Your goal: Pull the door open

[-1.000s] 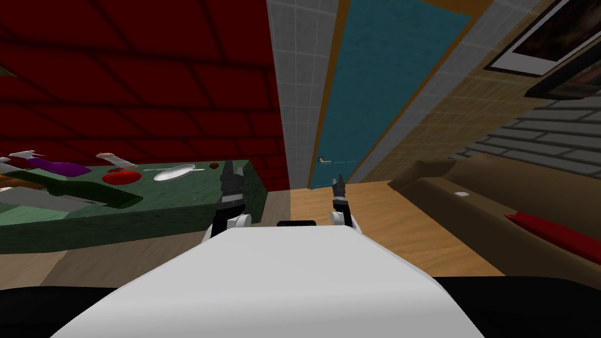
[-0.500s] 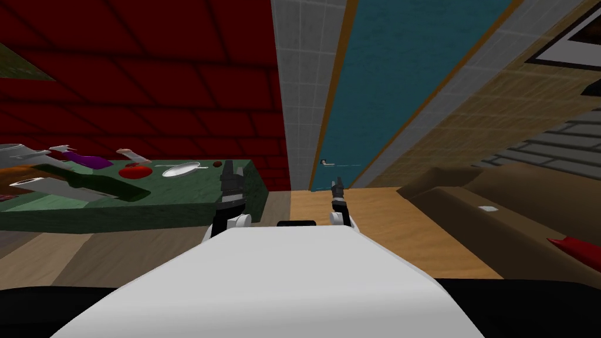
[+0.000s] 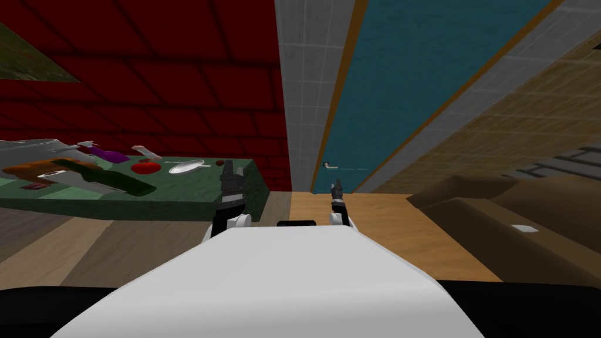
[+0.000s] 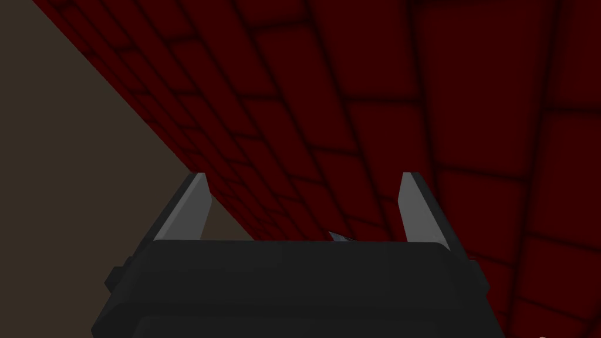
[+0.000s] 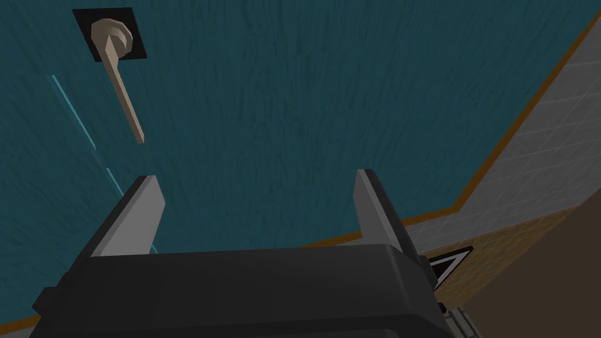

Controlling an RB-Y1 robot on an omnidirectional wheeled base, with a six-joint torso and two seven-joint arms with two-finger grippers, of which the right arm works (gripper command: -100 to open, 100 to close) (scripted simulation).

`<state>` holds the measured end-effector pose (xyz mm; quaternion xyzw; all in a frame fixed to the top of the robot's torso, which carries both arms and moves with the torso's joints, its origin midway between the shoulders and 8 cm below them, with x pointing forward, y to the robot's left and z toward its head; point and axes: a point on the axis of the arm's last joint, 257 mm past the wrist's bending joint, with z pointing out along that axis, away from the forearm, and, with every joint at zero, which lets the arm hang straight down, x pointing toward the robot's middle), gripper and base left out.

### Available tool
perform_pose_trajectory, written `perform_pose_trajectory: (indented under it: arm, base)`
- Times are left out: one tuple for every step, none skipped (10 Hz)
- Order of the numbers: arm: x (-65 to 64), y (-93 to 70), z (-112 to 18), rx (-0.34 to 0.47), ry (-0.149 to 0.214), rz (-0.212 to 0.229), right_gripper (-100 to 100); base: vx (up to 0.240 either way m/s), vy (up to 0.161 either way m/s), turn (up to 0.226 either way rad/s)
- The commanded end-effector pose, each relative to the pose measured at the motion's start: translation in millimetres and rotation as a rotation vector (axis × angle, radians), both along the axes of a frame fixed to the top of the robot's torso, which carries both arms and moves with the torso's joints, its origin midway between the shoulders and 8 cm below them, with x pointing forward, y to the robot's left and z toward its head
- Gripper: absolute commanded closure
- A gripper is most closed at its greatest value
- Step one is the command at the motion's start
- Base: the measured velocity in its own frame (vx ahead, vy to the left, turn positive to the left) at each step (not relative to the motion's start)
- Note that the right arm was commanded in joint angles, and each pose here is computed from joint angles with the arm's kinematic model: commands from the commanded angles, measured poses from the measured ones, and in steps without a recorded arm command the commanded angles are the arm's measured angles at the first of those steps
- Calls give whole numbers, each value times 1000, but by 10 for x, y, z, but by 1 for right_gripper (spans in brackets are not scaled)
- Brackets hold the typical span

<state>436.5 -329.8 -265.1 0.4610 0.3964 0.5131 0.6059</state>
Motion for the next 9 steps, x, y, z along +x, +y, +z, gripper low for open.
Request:
perform_pose_trajectory:
  arm:
    - [5, -36, -109, 8, 21, -6, -100]
    - [6, -58, -175, 12, 33, -10, -100]
    - [6, -79, -240, 16, 46, -15, -100]
    - [5, -101, -305, 20, 58, -19, -100]
    - [3, -124, -368, 24, 70, -24, -100]
    - [0, -144, -425, 28, 81, -28, -100]
    - [-8, -187, -539, 34, 103, -37, -100]
    - [-13, -209, -595, 37, 114, -42, -100]
    - [-19, -231, -651, 40, 125, -47, -100]
  base:
    - [59, -82, 120]
    - [69, -87, 111]
    - [71, -74, 135]
    - [61, -72, 125]
    - [52, -82, 108]
    - [62, -80, 108]
    - [94, -112, 195]
    - [94, -113, 145]
    - [78, -95, 102]
